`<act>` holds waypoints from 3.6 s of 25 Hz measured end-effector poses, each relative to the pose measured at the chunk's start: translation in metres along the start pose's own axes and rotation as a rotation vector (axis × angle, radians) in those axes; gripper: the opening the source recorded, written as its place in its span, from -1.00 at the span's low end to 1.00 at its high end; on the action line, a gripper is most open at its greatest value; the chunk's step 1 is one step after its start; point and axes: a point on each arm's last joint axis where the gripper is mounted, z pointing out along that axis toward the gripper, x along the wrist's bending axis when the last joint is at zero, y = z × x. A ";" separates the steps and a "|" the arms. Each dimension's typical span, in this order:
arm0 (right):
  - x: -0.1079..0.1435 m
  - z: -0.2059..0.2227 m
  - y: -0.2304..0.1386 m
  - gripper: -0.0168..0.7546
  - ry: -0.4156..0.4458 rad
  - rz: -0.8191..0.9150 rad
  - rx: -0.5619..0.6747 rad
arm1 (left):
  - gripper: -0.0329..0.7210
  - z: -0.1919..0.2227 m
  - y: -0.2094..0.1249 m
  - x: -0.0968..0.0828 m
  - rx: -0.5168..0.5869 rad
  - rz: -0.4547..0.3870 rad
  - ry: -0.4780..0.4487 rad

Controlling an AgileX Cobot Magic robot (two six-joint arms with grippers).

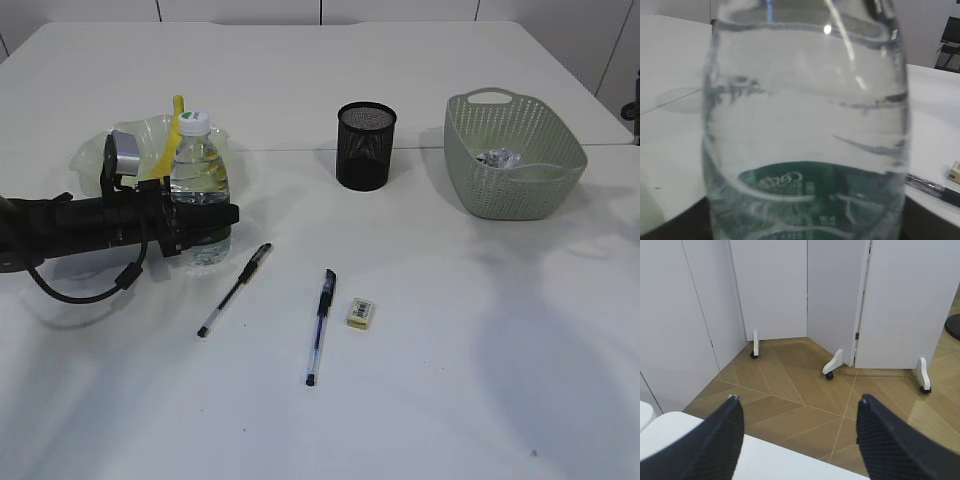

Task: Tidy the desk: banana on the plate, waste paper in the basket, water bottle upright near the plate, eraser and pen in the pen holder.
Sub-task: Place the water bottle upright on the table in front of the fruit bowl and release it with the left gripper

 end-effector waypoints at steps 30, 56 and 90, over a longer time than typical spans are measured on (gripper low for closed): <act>0.000 0.000 0.000 0.41 0.000 0.000 0.000 | 0.21 0.000 -0.001 0.000 0.008 0.001 0.000; 0.000 0.000 0.000 0.41 0.000 0.000 0.000 | 0.35 -0.001 0.002 0.000 0.084 0.028 0.008; 0.000 0.000 0.000 0.41 0.000 -0.012 0.000 | 0.48 -0.004 0.030 -0.002 0.070 0.046 0.017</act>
